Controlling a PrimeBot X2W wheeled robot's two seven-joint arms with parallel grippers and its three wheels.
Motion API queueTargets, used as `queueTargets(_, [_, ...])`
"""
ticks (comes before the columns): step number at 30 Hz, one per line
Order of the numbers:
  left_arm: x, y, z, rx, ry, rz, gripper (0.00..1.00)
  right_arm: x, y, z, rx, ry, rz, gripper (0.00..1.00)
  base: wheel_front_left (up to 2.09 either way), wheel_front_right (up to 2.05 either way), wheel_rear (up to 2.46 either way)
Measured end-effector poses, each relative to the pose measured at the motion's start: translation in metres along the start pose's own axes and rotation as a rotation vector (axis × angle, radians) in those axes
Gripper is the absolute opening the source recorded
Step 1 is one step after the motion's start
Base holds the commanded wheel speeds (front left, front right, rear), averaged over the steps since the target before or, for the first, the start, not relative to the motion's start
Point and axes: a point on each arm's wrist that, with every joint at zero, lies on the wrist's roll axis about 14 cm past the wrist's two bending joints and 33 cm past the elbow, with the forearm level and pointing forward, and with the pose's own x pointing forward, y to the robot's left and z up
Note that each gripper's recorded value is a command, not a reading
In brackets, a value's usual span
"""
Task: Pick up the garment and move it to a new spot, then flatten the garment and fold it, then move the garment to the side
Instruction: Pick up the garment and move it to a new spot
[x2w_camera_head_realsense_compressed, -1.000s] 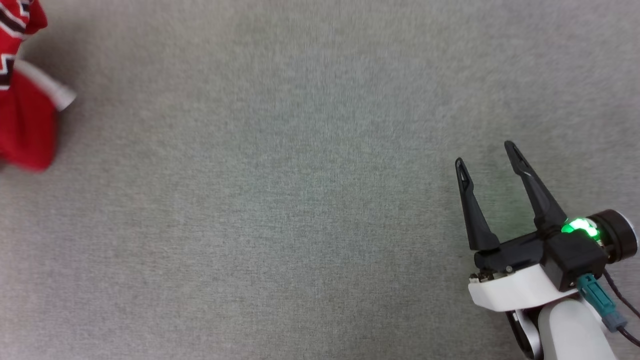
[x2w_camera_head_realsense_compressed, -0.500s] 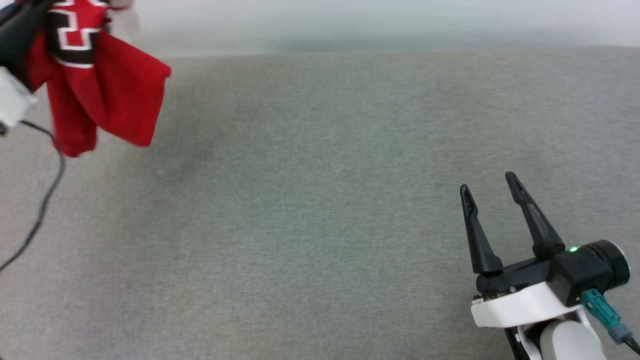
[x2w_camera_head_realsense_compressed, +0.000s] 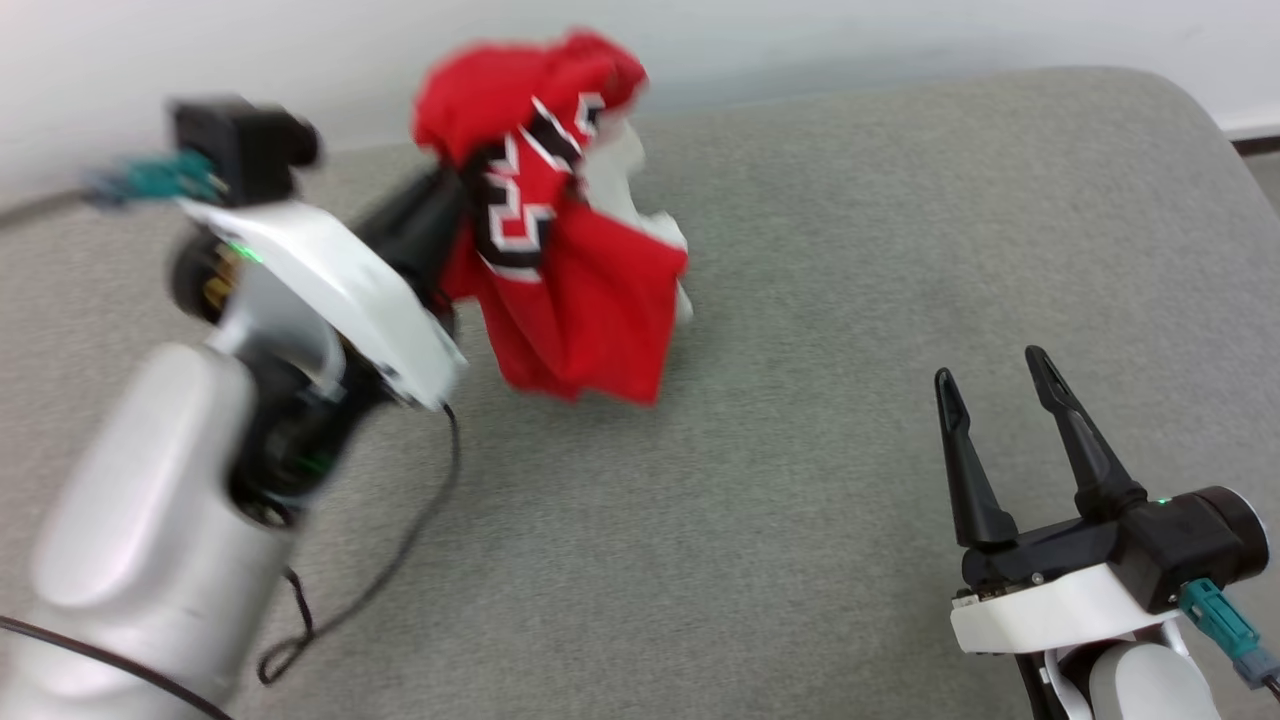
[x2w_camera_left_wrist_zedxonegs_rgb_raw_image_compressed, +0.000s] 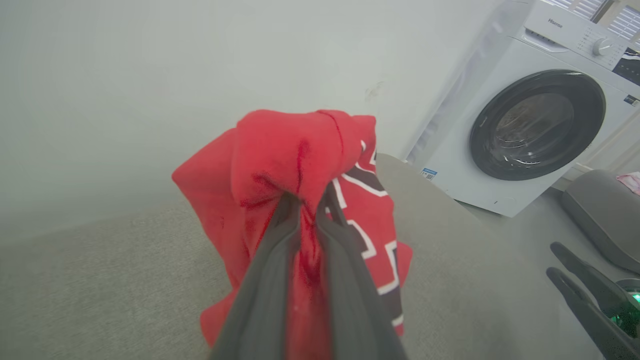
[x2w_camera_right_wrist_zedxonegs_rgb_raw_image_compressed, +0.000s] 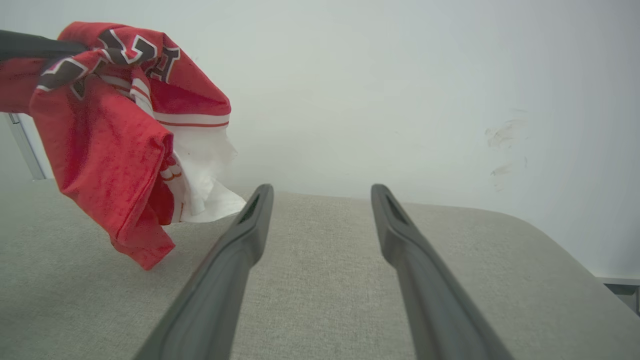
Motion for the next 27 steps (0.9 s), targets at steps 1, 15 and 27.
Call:
queueTargets(1, [0.004,-0.005,-0.014,-0.019,0.018,-0.010,0.00,-0.001,-0.003,0.000,-0.003,0.003,-0.008,1.00,0.00,0.00,0.00])
queueTargets(15, [0.024,-0.127,-0.179,-0.207,0.297,-0.236,1.00,-0.014,-0.022,-0.006,-0.020,0.034,-0.070,1.00,0.00,0.00,0.00])
queueTargets(27, [0.021,-0.082,-0.111,-0.051,-0.019,-0.126,1.00,-0.015,-0.010,-0.001,-0.011,0.017,-0.037,1.00,0.00,0.00,0.00])
